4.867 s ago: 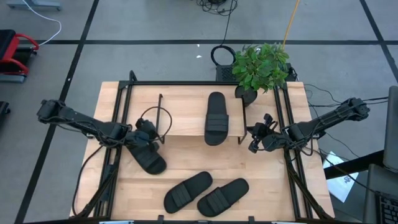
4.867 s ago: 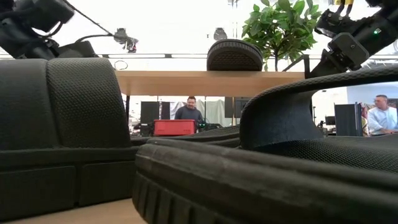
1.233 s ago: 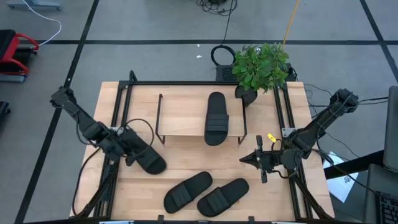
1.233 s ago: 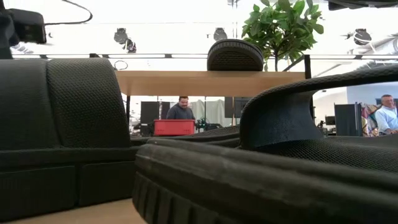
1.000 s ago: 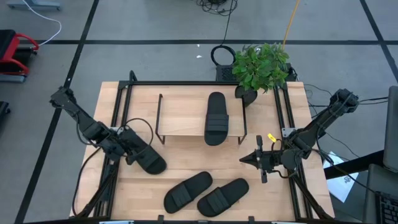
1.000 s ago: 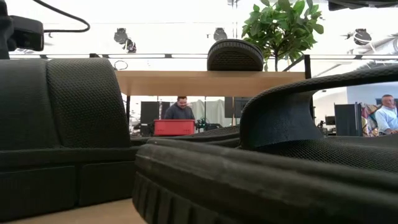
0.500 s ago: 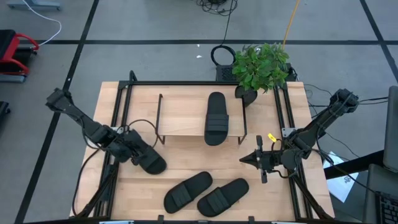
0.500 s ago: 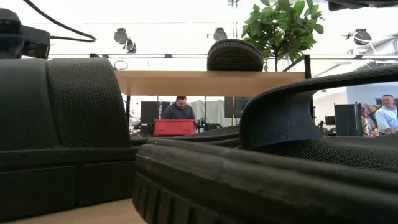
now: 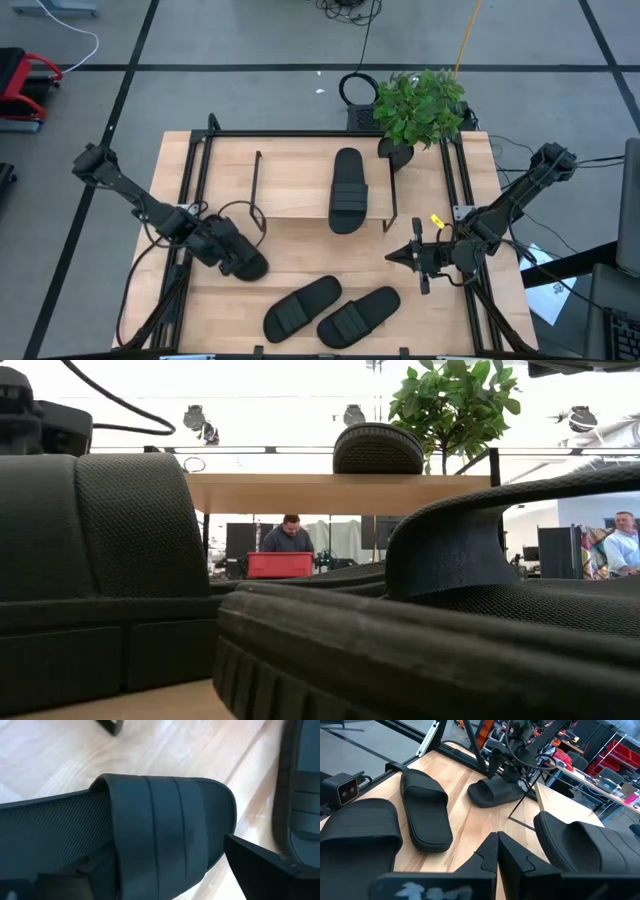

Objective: Pick and place slides into the shelf
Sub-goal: Put the black slide on the shelf

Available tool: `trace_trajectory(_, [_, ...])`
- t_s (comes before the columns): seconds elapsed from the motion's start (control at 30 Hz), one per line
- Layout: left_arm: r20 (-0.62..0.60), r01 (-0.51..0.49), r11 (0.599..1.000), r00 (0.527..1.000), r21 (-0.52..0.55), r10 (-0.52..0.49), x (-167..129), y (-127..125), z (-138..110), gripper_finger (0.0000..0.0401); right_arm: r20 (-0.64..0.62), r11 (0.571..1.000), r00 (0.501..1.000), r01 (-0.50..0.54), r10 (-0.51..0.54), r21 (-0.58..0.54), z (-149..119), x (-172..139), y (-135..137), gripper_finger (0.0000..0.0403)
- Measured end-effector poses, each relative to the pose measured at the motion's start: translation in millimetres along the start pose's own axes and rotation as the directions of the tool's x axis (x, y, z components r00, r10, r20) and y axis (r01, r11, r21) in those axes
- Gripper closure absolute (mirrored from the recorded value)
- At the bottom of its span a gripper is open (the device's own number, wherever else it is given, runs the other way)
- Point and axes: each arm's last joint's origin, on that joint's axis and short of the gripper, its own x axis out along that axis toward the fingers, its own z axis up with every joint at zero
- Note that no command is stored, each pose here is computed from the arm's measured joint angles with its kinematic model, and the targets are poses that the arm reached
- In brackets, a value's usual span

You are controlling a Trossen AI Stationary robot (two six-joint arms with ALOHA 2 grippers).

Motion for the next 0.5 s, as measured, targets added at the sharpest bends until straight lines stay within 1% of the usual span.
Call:
trace_trajectory(0.1, [-0.019, 0.011, 1.0, 1.0, 0.023, -0.01, 2.4, -2.2, -0.2, 0.0118, 0.0, 1.0, 1.0, 0.0, 0.0, 0.0, 0.0, 0.0, 0.0, 0.0403])
trace_trajectory(0.2, [-0.036, -0.003, 1.0, 0.999, 0.03, 0.004, 4.9, -2.3, -1.1, 0.0172, 0.0, 1.0, 1.0, -0.001, 0.001, 0.0, 0.0, -0.1, 0.1, 0.0403])
trace_trajectory(0.3, [-0.048, -0.009, 0.999, 0.999, 0.047, 0.012, 6.8, -2.6, -1.6, 0.0242, 0.0, 1.0, 1.0, -0.001, 0.001, 0.001, 0.0, -0.1, 0.1, 0.0403])
trace_trajectory(0.43, [-0.049, 0.005, 0.997, 0.999, 0.082, -0.001, 7.4, -4.3, -1.4, 0.0351, 0.0, 1.0, 1.0, -0.001, 0.001, 0.007, 0.0, -0.1, 0.1, 0.0403])
trace_trajectory(0.47, [-0.049, 0.012, 0.996, 0.999, 0.088, -0.008, 7.2, -5.1, -1.2, 0.0373, 0.0, 1.0, 1.0, -0.001, 0.001, 0.007, 0.0, -0.1, 0.1, 0.0403])
trace_trajectory(0.5, [-0.05, 0.019, 0.995, 0.999, 0.093, -0.014, 7.1, -5.7, -1.1, 0.0385, 0.001, 1.0, 1.0, -0.001, 0.001, 0.007, 0.1, -0.1, 0.1, 0.0403])
